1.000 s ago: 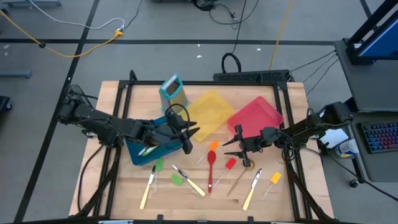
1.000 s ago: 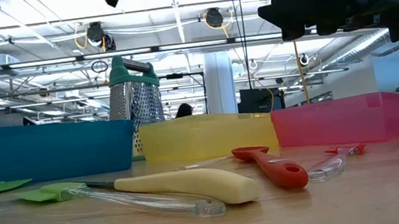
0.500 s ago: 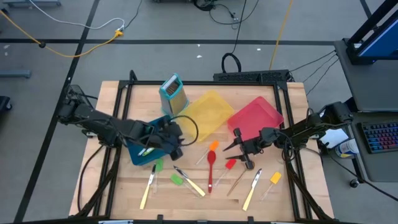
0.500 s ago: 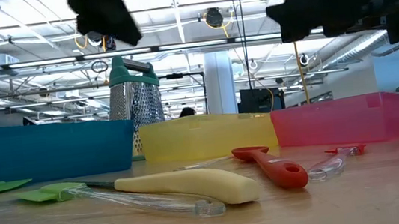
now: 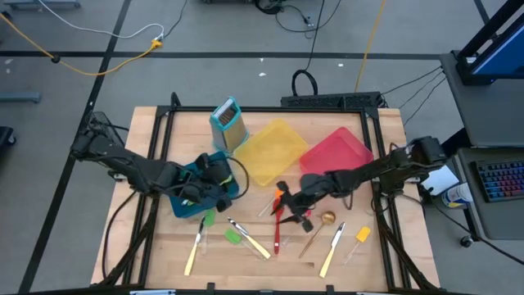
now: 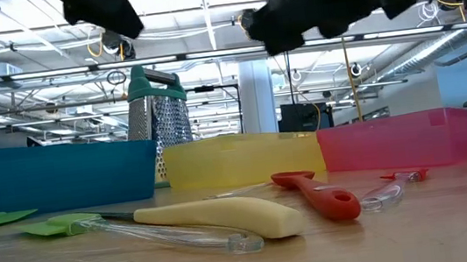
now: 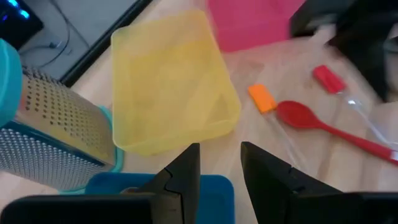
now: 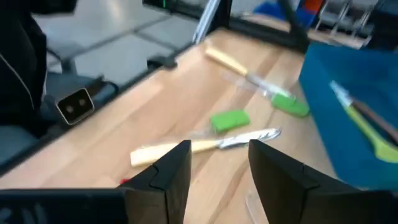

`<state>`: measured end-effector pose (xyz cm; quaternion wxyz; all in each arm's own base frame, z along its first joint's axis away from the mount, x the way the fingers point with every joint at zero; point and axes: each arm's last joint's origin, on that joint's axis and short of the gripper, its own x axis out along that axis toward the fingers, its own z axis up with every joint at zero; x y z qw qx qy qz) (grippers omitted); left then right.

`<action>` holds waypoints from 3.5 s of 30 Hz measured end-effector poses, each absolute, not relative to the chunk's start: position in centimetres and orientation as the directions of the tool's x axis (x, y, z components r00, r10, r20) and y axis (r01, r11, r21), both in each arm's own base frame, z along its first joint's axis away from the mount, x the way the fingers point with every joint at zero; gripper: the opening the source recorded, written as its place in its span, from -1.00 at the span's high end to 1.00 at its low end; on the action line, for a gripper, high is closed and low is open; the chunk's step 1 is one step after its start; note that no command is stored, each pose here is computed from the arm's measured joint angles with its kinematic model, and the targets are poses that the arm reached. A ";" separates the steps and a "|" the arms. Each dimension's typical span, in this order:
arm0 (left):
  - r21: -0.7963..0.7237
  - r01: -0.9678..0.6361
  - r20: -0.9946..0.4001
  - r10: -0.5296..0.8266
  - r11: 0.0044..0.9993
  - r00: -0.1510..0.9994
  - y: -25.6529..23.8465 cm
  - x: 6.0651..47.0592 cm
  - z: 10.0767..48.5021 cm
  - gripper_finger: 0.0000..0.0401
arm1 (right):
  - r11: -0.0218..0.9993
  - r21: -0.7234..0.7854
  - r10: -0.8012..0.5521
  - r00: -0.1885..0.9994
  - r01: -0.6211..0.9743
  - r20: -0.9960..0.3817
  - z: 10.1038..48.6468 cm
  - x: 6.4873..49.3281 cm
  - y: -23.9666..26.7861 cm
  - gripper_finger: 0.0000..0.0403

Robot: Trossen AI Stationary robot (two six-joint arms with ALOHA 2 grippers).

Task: Pick & Place Kitchen Items
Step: Put the red serving spoon into the blue bin

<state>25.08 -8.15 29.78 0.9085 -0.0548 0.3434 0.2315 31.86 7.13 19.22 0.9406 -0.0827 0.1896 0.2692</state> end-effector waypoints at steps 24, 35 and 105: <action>0.043 -0.485 -0.624 0.402 0.874 0.670 -10.3 22.7 30.2 0.40 | 0.730 -0.065 0.477 0.575 -0.680 -0.665 14.1 33.9 7.5 -0.16; 0.047 -0.487 -0.619 0.408 0.872 0.671 -10.3 22.7 30.2 0.40 | 0.713 -0.101 0.459 0.571 -0.694 -0.680 11.0 34.8 6.6 -0.12; 0.210 -0.502 -0.654 0.502 0.839 0.566 -9.9 28.3 24.8 0.40 | 0.867 -0.373 0.059 0.812 -0.330 -0.581 16.2 35.1 4.7 0.83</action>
